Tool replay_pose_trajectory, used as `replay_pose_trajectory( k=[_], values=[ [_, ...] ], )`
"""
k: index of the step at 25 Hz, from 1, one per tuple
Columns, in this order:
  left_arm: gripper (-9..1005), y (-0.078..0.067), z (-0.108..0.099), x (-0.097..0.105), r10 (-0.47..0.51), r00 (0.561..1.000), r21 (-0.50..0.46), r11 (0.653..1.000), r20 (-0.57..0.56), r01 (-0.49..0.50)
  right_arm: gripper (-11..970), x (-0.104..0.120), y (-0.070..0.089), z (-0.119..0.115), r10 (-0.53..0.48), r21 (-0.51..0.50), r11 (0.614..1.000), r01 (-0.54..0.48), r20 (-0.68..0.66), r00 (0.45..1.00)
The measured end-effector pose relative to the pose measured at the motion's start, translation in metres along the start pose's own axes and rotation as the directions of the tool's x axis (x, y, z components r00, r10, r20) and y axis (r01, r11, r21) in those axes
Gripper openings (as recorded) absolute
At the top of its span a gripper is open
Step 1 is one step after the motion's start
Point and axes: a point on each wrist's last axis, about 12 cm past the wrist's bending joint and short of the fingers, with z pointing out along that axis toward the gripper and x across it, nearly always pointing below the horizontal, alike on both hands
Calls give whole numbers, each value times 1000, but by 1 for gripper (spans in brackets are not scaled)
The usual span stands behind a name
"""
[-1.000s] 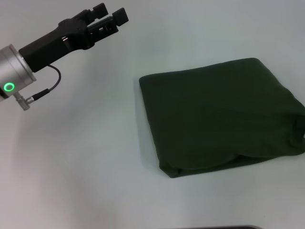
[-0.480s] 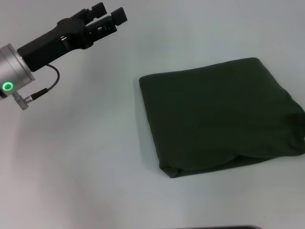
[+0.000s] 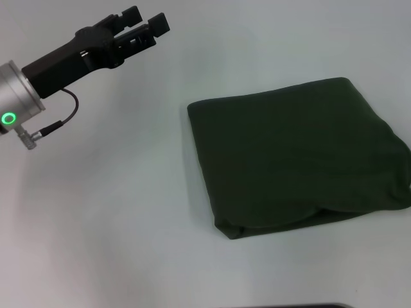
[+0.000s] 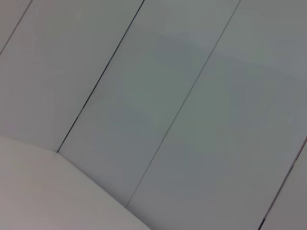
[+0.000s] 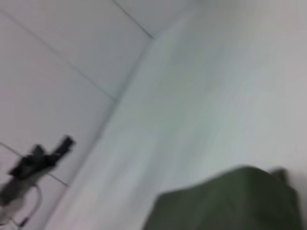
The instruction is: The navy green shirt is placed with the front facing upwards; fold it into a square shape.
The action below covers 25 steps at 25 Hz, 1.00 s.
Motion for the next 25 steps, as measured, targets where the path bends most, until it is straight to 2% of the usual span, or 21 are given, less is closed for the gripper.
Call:
replay_pose_trajectory(
  k=[3, 7, 11, 17, 22, 25],
  values=[
    [905, 0, 0, 0, 5, 1000, -1, 1000, 0, -5, 678, 0, 6, 4, -45, -53, 997, 47, 33, 998],
    [905, 0, -1, 0, 11, 1000, -2, 1000, 0, -11, 686, -1, 8, 17, -54, -84, 995, 56, 17, 998],
    [905, 0, -1, 1, 12, 1000, -3, 1000, 0, -12, 679, -4, 5, 32, -56, -68, 996, 52, -51, 997],
    [905, 0, -2, 2, 7, 1000, -6, 1000, 1, -7, 602, -5, -1, 48, -25, -8, 1000, 24, -164, 986],
    [905, 0, -3, 3, 7, 1000, -7, 1000, 1, -7, 406, -4, -1, 49, -10, -15, 1000, 8, -180, 984],
    [905, -1, -3, 5, 9, 1000, -7, 1000, 1, -9, 342, -3, -1, 50, -10, -14, 1000, 7, -197, 980]
  ],
)
